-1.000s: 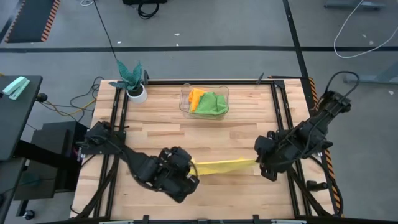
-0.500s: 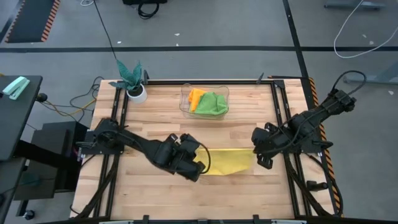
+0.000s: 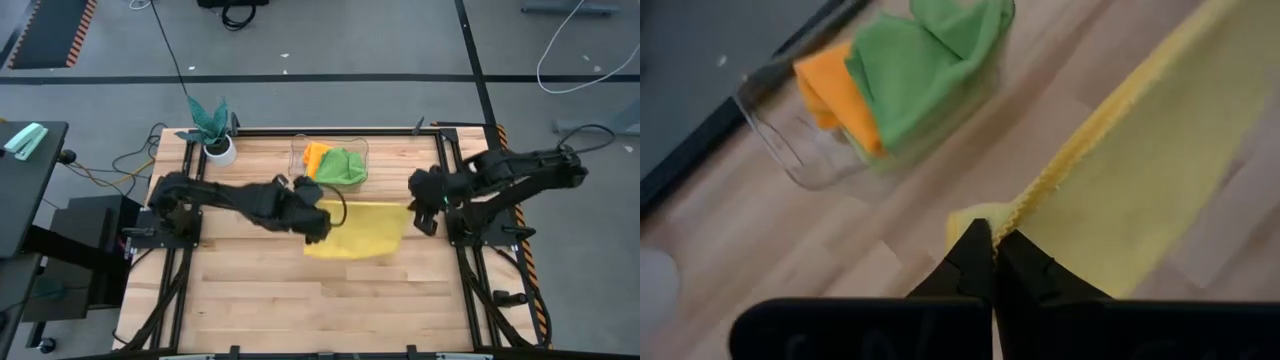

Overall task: Fold microfiber towels
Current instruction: Fold the yellow microfiber cloth

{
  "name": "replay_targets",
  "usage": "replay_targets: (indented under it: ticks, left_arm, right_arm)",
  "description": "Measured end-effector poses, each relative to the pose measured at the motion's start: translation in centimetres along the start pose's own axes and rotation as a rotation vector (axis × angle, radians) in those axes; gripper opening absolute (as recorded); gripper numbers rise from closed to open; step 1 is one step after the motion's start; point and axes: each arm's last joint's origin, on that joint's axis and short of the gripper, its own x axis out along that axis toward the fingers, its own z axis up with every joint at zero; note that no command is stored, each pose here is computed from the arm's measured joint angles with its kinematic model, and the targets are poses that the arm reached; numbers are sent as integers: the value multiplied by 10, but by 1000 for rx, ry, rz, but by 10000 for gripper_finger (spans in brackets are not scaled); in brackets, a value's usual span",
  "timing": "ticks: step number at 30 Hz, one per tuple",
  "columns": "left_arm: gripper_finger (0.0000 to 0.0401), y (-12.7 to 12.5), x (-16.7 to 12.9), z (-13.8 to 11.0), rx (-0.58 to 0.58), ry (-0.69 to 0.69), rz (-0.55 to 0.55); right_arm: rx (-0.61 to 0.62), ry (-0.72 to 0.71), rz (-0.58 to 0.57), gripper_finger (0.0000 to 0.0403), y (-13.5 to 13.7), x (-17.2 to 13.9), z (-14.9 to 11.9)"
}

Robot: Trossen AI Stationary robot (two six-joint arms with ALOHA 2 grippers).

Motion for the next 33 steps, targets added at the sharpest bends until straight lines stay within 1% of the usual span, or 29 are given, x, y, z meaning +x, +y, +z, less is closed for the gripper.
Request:
replay_targets:
  ticks: [4,7,9,12,14,17,22,25,27,33]
  left_arm:
    - [3,24,-4,21,-18,-40,-8]
    - [3,38,-7,30,-37,-65,-14]
    - [3,47,-14,34,-46,-92,-29]
    - [3,53,-21,37,-62,-113,-36]
    - [3,54,-21,36,-62,-109,-32]
    - [3,50,-24,31,-58,-83,-45]
    - [3,35,-23,14,-53,2,-57]
    - [3,22,-20,3,-47,76,-75]
    - [3,12,-18,-6,-34,130,-81]
    - [3,-21,-8,-29,3,221,-117]
  right_arm:
    - [3,-38,-33,0,-17,-4,10]
    - [-10,-66,-54,0,-25,-15,20]
    - [-27,-87,-60,0,-28,-26,27]
    - [-43,-105,-77,0,-30,-38,37]
    - [-46,-95,-92,0,-31,-39,41]
    - [-50,-47,-64,0,-28,-32,44]
    - [-47,60,21,0,-16,0,37]
    - [-42,93,118,0,-5,21,25]
    - [-43,98,156,0,3,32,16]
    - [-33,153,187,0,22,60,-12]
